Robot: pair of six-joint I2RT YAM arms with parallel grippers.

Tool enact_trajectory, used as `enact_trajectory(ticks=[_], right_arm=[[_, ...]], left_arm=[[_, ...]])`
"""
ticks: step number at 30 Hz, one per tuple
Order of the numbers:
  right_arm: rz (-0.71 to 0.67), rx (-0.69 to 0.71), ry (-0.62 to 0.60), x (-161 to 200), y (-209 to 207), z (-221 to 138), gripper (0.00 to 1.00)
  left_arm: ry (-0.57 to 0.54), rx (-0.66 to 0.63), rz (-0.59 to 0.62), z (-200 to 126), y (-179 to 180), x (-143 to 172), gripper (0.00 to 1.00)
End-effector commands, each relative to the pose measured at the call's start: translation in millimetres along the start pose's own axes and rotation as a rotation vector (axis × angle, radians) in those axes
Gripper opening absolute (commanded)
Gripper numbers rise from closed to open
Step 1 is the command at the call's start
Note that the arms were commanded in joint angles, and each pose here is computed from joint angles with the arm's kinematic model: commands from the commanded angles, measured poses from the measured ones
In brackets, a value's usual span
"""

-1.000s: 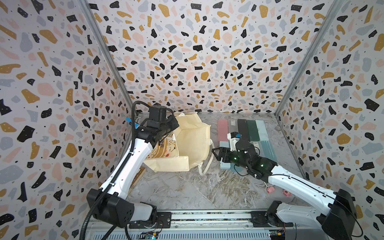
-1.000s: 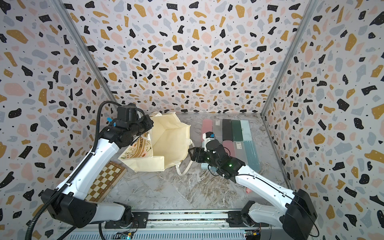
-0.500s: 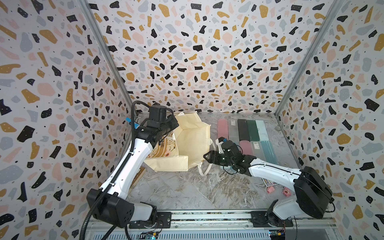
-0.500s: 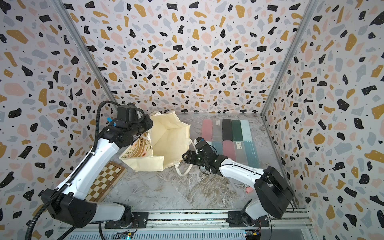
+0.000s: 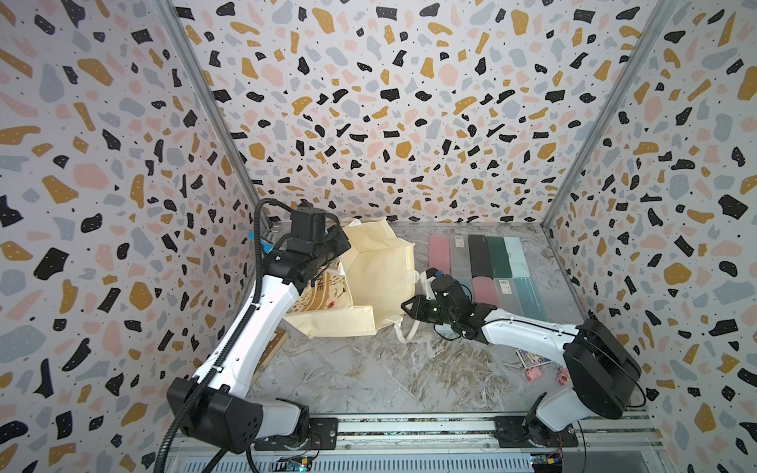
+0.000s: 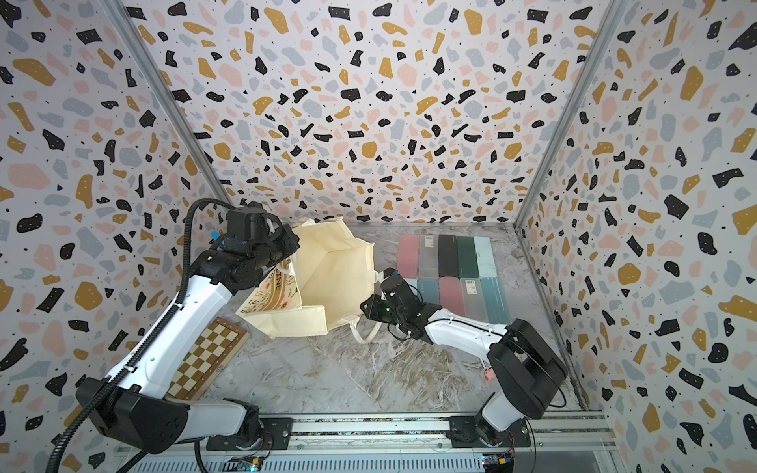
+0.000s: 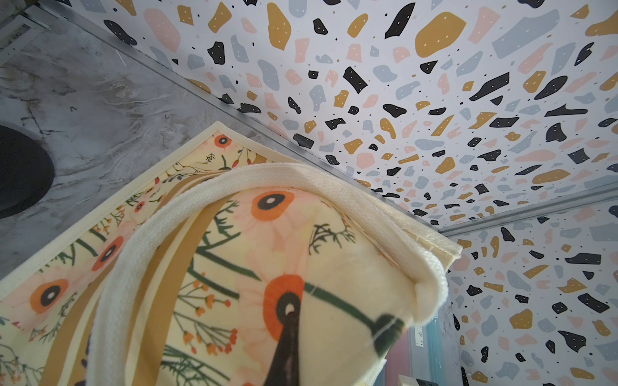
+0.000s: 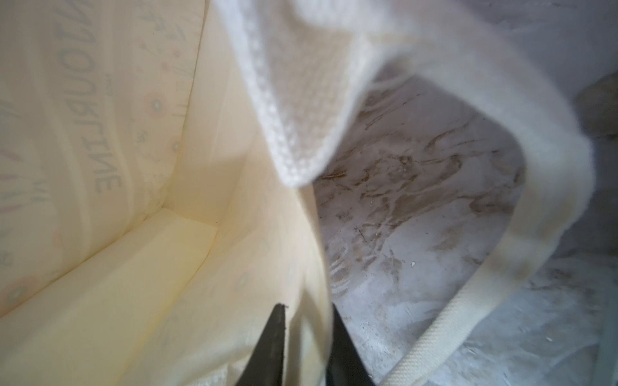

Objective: Take out the pencil case from the canvas bag
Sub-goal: Place the canvas bag at the center of the board.

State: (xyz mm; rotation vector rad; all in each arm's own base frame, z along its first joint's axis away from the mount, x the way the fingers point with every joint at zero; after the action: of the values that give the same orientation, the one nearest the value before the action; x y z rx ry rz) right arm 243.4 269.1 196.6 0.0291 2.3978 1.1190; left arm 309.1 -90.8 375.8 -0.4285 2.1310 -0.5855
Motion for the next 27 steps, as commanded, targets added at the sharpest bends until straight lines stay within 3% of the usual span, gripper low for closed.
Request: enact_trajectory(ticks=[1,5,16,21,27], right_arm=[[-0.029,-0.053,-0.084,-13,22,-24,0.13],[-0.056,-0.06,-0.138,-22,36,-47,0.0],[-0.211,-0.097,-0.309,-68,102,-126,0.0],[-0.228,-0.081,-0.322,-113,114,-147,0.0],[-0.213,-0.064,-0.298,-174,107,-154,0.0]], left_arm=[[-0.118,0.079,0.011,-26,-14,-17,0.0],[-0.137,0.084,0.036,-41,-17,-22,0.0],[-0.182,0.082,0.174,-87,-36,-45,0.0],[-0.109,0.06,0.226,-71,-46,-55,0.0],[0.038,0.024,0.26,-26,-55,-62,0.0]])
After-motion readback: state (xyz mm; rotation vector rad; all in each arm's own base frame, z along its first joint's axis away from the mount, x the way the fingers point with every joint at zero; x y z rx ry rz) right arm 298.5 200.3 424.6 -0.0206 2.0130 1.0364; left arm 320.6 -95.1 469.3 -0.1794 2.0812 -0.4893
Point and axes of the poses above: each gripper's point midway between its finger pads, its own z axis out along the fingers, its own y axis along the line the jaws close on, x = y × z, the point moved 10 cm from there along -z, back along the fingers, and after that the axes turned 2 degrees about z, right-handed, at the moved point
